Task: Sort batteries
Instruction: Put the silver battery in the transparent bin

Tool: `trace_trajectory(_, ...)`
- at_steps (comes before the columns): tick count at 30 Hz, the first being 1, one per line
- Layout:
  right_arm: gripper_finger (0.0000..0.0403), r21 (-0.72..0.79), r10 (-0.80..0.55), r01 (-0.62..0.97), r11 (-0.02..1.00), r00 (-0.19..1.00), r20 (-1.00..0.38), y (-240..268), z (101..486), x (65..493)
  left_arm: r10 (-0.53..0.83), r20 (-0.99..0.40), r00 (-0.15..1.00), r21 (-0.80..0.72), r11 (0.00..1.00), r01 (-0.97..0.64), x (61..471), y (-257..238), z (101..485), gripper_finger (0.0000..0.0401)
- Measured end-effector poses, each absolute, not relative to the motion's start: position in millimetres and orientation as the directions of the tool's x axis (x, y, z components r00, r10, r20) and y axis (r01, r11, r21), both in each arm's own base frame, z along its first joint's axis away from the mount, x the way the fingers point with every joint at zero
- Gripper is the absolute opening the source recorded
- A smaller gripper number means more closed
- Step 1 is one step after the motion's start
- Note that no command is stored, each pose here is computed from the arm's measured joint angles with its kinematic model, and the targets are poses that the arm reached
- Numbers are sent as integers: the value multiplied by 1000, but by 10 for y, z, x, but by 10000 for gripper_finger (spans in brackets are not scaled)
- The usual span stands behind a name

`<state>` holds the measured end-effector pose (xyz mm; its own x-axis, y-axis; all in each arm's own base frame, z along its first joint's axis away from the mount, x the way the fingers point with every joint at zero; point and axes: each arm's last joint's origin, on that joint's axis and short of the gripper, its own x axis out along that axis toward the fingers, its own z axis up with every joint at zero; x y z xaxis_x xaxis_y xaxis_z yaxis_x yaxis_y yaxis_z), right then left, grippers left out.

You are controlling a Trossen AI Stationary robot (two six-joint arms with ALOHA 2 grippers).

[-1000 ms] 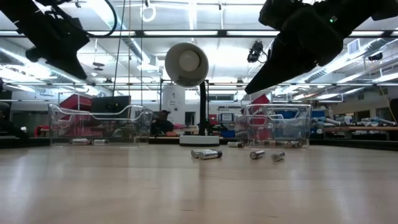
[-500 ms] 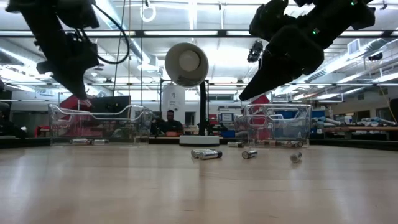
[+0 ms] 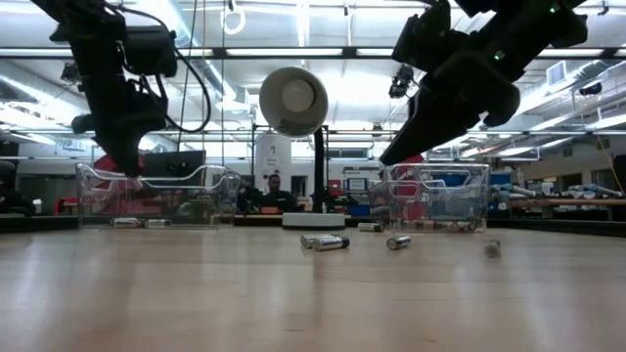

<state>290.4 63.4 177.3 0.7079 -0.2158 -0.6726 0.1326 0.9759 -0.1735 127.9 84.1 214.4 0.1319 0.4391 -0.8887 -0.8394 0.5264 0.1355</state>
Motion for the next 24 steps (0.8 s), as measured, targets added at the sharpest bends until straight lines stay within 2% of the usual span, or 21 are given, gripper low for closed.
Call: trace_trajectory(24, 67, -298, -286, 109, 948, 697, -658, 320, 1789, 2972, 407, -913, 37, 178, 476, -861, 1351, 1005, 1986, 15)
